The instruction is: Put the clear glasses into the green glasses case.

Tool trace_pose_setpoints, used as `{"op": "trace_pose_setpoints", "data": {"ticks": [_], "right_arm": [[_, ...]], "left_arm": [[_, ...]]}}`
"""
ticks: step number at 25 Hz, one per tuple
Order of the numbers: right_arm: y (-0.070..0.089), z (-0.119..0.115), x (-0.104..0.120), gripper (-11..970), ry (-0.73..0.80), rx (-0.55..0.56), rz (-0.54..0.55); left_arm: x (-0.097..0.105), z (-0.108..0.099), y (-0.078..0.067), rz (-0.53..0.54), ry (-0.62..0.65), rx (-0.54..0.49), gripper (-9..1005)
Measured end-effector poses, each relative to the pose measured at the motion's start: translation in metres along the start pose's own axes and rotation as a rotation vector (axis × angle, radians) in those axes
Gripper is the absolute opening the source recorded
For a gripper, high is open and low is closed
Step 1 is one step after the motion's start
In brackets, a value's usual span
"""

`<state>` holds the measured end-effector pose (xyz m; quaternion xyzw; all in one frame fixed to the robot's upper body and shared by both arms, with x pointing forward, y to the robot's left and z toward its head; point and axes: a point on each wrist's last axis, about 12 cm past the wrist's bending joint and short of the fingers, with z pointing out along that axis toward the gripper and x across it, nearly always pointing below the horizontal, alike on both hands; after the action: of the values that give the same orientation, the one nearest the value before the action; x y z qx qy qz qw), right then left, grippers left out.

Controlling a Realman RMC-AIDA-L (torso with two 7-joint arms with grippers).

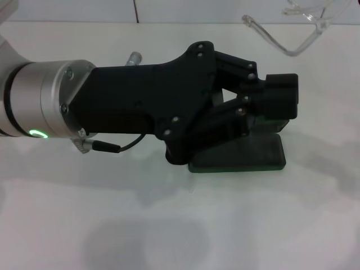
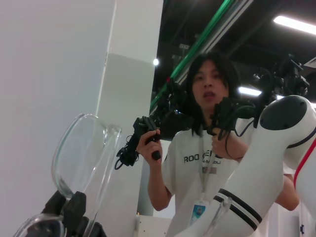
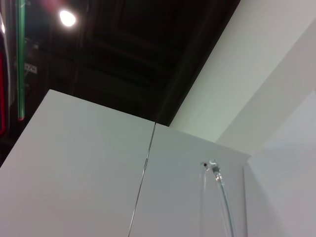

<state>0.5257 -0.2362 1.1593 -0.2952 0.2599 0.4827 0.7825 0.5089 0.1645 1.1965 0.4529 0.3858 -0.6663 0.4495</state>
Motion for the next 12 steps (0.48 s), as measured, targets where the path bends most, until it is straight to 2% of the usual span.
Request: {"op": "trace_pose_setpoints", "data": {"ticks": [12], "right_arm": [[0.004, 0.002, 0.0078, 69, 0.049, -0.032, 0.043]], "left_arm": [[-0.0062, 0.0007, 0.0023, 0.025, -0.033, -0.003, 85]]}}
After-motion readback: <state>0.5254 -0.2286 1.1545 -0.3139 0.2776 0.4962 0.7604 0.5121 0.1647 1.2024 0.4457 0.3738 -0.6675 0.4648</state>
